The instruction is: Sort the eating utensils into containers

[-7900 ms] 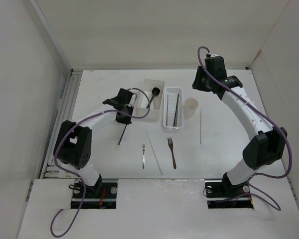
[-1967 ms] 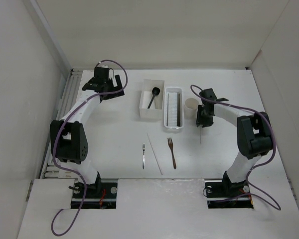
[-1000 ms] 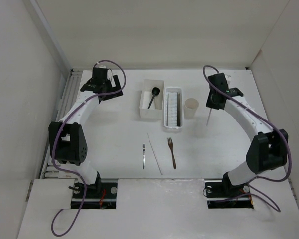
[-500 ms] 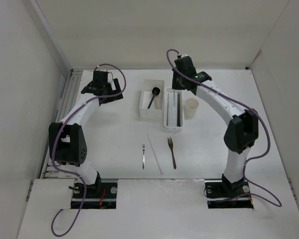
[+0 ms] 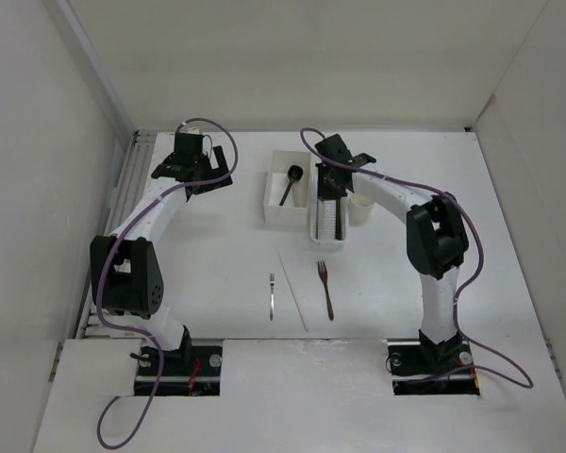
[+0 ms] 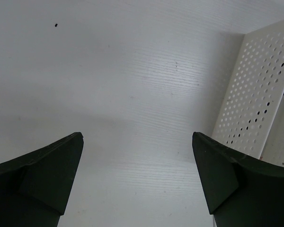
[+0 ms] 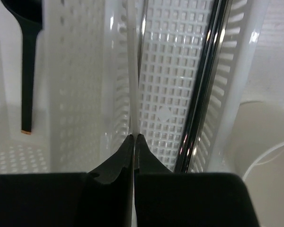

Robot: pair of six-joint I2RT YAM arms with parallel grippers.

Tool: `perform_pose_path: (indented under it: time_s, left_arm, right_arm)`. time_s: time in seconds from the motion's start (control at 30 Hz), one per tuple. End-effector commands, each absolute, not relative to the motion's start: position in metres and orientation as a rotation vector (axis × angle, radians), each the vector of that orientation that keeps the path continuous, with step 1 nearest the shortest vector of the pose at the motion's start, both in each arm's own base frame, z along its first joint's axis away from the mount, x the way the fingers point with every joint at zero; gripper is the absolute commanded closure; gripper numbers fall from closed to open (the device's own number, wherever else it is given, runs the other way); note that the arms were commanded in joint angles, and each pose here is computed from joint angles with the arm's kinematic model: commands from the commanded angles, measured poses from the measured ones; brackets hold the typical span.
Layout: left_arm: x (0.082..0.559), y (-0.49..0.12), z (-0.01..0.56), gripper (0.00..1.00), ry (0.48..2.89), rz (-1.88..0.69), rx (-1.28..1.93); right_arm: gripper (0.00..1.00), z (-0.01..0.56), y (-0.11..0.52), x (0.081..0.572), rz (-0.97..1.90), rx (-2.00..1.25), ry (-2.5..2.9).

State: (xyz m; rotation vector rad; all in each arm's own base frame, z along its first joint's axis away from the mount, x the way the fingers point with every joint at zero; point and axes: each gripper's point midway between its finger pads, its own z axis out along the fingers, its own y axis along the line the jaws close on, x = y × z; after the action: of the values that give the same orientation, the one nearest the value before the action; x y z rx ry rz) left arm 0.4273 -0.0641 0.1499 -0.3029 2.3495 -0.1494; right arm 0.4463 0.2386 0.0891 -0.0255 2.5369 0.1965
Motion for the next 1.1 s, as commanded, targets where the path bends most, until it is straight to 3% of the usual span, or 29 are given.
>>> perform_pose_path:
  time_s: [0.0, 0.33, 0.37, 0.5, 0.53, 0.77, 0.87, 0.97, 1.03, 1.07]
  left_arm:
    - [0.428, -0.061, 0.165, 0.00, 2.300, -0.150, -0.315]
    - [0.429, -0.061, 0.161, 0.00, 2.309, -0.147, -0.315]
    - [0.429, -0.061, 0.161, 0.00, 2.309, -0.147, -0.315]
    - [0.429, -0.061, 0.161, 0.00, 2.309, -0.147, -0.315]
    - [0.429, -0.061, 0.161, 0.00, 2.309, -0.147, -0.315]
    - [0.428, -0.061, 0.165, 0.00, 2.300, -0.150, -0.315]
    - [0.428, -0.061, 0.165, 0.00, 2.300, -0.150, -0.315]
    - [0.428, -0.061, 0.165, 0.00, 2.299, -0.154, -0.325]
    - [0.428, -0.055, 0.166, 0.00, 2.297, -0.115, -0.355]
    - [0.434, -0.053, 0.178, 0.01, 2.266, -0.109, -0.360]
  right_arm:
    - [1.00, 0.093, 0.244, 0.439, 0.236, 0.010, 2.529]
    - [1.00, 0.083, 0.238, 0.431, 0.204, 0.033, 2.568]
    - [0.98, 0.086, 0.239, 0.433, 0.209, 0.034, 2.560]
    - [0.68, 0.095, 0.235, 0.436, 0.185, 0.046, 2.538]
    - [0.65, 0.103, 0.237, 0.435, 0.176, 0.025, 2.523]
    - [0.62, 0.179, 0.235, 0.438, 0.128, -0.061, 2.346]
    - [0.62, 0.209, 0.245, 0.421, 0.138, -0.191, 2.268]
    - [0.62, 0.192, 0.250, 0.382, 0.180, -0.282, 2.346]
    - [0.56, 0.174, 0.254, 0.355, 0.179, -0.314, 2.402]
    - [0.39, 0.151, 0.249, 0.337, 0.153, -0.331, 2.459]
